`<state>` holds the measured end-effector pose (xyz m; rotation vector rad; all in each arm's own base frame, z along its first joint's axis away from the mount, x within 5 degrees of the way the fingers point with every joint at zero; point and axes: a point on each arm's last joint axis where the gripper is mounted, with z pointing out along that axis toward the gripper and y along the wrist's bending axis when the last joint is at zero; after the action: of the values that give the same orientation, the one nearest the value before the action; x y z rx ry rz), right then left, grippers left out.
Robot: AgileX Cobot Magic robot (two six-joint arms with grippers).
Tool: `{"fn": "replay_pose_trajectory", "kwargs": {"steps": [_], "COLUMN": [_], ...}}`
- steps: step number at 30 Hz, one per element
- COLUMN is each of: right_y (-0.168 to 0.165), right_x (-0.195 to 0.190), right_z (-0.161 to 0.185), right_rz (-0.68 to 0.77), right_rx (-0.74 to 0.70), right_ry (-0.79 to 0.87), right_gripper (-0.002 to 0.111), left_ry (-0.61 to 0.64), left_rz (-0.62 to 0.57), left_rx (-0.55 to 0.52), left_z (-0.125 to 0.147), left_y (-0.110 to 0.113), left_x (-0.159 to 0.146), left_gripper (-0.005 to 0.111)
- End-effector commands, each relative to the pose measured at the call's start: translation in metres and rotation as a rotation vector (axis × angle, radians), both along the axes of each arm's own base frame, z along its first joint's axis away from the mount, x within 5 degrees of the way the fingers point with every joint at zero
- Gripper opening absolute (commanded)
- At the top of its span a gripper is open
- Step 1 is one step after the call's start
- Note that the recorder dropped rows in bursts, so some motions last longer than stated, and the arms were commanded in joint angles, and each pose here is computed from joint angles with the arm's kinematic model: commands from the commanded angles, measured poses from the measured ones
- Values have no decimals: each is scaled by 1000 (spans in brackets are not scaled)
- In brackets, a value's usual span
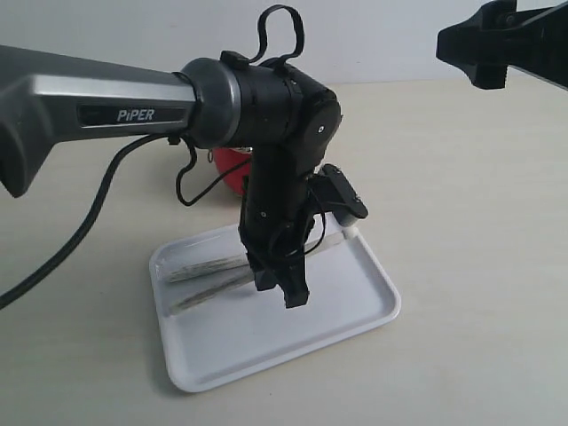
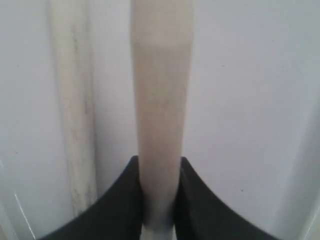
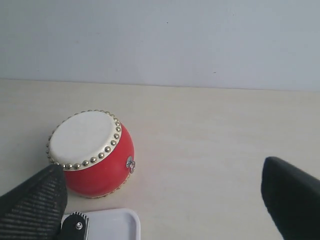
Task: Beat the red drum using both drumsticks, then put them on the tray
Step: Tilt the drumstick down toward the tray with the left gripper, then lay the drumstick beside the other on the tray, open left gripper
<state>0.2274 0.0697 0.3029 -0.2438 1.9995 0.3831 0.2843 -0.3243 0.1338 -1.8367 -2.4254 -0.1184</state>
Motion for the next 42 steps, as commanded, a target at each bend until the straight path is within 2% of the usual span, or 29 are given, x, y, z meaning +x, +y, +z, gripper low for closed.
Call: {"fn": "replay_pose_trajectory", "kwargs": {"steps": [1,13,34,37,42], "right_y": [-2,-1,0,0,1], "right_x": [0,0,-1,-1,-2], "right_z": [-1,-1,-2,-2,-3], "right_rz": [-5,0,18,18,26], "right_rx": [-7,-6,-9,-9,-7], "right_ry": [2,6,19,19,26], "right_gripper": [105,105,105,105,105], "left_ry": [-10,-2,-2,-5,-14], "left_rz": [-11,-110,-107,-100,-90], "left_rx": [2,1,1,3,9], "left_z": [4,4,4,4,4], "left_y": [-1,-12,-12,-12,-11], "left_x": [0,-13,-13,-13,-12], "left_gripper": [0,0,1,12,45]}}
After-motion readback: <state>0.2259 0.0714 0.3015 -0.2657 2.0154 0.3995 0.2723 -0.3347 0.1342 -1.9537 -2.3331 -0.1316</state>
